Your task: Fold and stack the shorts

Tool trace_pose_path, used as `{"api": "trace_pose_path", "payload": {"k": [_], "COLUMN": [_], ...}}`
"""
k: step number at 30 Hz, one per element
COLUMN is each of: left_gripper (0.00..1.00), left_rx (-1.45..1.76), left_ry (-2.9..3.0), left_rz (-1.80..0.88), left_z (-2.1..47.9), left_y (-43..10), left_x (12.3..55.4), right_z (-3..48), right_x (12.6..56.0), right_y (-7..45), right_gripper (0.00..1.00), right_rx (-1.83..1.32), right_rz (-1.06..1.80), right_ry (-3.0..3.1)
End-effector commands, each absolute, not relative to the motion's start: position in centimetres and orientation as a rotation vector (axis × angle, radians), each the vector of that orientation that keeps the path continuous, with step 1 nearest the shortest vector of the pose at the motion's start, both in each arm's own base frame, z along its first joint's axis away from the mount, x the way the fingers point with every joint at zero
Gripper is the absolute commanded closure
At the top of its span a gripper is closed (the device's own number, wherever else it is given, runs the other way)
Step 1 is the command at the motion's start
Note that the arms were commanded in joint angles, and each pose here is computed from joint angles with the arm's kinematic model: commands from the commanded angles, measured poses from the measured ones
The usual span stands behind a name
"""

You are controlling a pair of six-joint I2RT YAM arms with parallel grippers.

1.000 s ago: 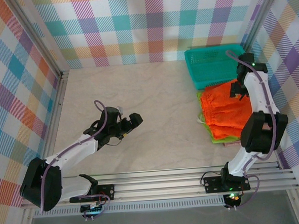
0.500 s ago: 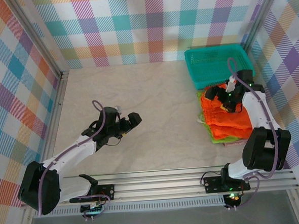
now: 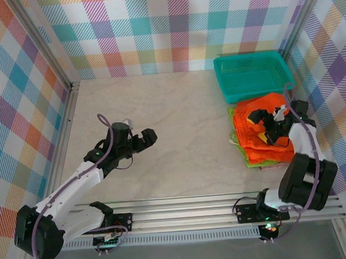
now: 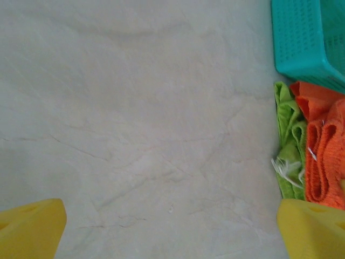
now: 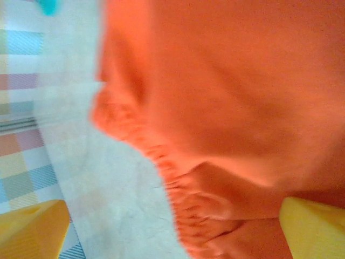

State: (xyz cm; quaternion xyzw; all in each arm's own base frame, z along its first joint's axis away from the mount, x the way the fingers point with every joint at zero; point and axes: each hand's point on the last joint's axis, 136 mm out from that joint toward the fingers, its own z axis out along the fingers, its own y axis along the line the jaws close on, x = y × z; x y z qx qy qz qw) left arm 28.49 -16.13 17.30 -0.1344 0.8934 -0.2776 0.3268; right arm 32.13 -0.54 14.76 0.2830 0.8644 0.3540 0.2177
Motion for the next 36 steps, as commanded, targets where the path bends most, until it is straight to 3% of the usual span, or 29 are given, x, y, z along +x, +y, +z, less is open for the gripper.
{"api": "trace_pose_path", "payload": {"k": [1, 7, 11, 21, 36], "left_gripper": [0.0, 0.0, 0.0, 0.0, 0.0], "left_rx": [-0.335, -0.235, -0.235, -0.375, -0.353], "left_ry": [2.259, 2.023, 1.868, 1.721, 1.837], "left_rz": [-0.388, 0.021, 0.144, 0.285, 0.197], "left_z": [19.7, 22.8, 22.9, 17.2, 10.7], "left_y": [-11.1, -5.7, -3.4, 2.9, 2.9], "left_x": [28.9, 30.2, 31.3, 32.7, 36.8], "right_z": [20.0, 21.1, 19.8, 14.0, 10.0], "right_x": [33.0, 34.0, 34.9, 37.5, 39.3], "right_y": [0.6, 1.7, 3.2, 5.1, 4.5], "right_gripper": [0.01, 0.01, 0.01, 0.01, 0.01], "right_rx": [0.582, 0.216, -0.054, -0.212, -0.182], "right_rz": [0.971, 0.503, 0.279, 0.246, 0.228], "right_ry": [2.227, 2.081, 1.997, 1.968, 1.934]}}
